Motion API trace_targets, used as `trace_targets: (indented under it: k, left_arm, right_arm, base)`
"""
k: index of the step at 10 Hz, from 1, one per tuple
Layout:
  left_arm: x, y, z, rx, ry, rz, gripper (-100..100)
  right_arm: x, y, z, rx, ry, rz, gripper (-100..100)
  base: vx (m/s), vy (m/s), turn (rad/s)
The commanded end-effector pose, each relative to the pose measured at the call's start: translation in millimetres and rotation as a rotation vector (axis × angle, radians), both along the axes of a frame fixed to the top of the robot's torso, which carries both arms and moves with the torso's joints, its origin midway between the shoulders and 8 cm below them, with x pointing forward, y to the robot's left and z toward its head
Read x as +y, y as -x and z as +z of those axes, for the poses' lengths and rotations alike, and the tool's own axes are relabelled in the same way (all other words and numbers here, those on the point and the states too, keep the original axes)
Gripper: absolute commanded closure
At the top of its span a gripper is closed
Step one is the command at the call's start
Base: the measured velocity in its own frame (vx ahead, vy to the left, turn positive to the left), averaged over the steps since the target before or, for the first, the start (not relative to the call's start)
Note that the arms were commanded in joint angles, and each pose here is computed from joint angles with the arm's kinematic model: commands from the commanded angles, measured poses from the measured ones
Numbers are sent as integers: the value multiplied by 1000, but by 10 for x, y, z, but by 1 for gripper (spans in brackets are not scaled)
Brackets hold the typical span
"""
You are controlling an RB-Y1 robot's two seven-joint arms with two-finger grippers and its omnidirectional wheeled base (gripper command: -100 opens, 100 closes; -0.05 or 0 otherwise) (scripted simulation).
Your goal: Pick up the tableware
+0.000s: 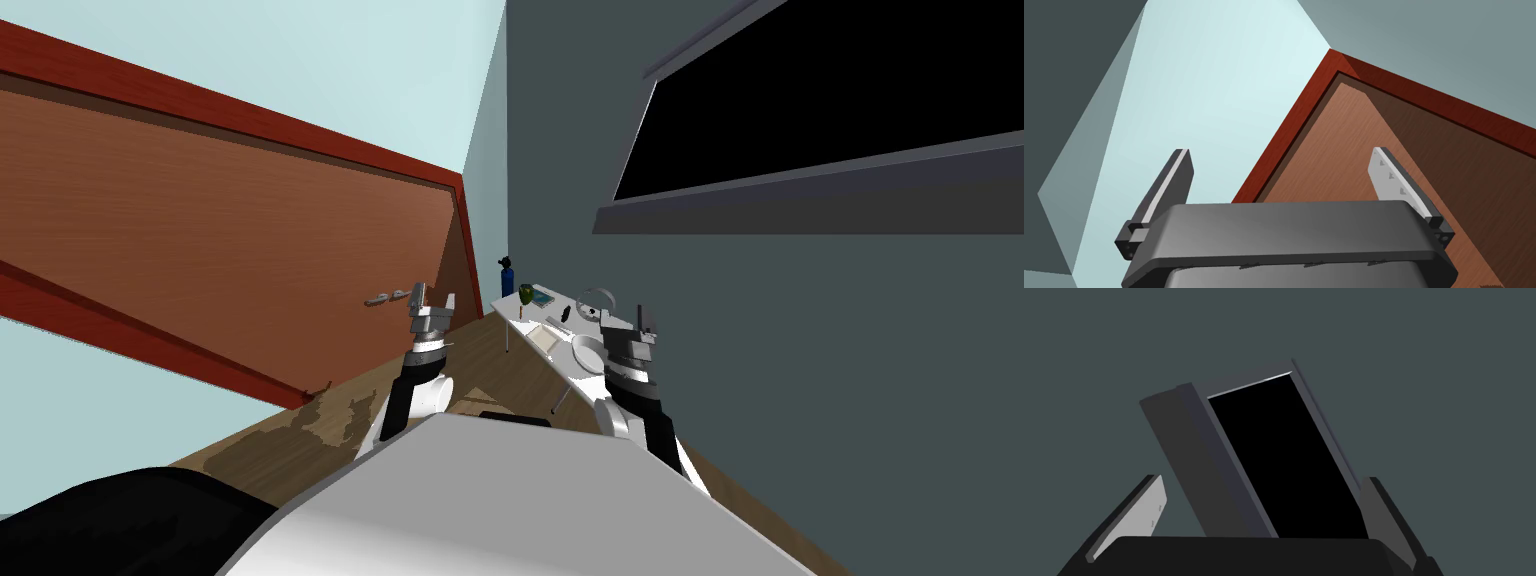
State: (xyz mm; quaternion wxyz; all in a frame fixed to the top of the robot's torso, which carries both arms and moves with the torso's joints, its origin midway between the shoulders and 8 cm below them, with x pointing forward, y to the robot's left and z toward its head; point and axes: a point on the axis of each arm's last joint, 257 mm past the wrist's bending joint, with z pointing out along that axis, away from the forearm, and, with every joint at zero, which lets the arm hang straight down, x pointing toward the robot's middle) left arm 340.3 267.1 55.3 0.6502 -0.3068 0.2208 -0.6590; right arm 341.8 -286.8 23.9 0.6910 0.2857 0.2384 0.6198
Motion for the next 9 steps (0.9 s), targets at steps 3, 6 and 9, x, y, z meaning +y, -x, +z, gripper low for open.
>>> trace_targets:
  k: [3,6,9]
  left_arm:
    - [0,0,0,0,0,0,0]
    - [0,0,0,0,0,0,0]
    - [0,0,0,0,0,0,0]
  right_arm:
    - [112,-175,-310,100,147,-14,-100]
    - [184,-338,-719,209,305,-43,-100]
    - [217,-429,-1040,286,436,-65,-100]
  base:
    - [31,121,33]
    - [43,157,40]
    - [48,149,34]
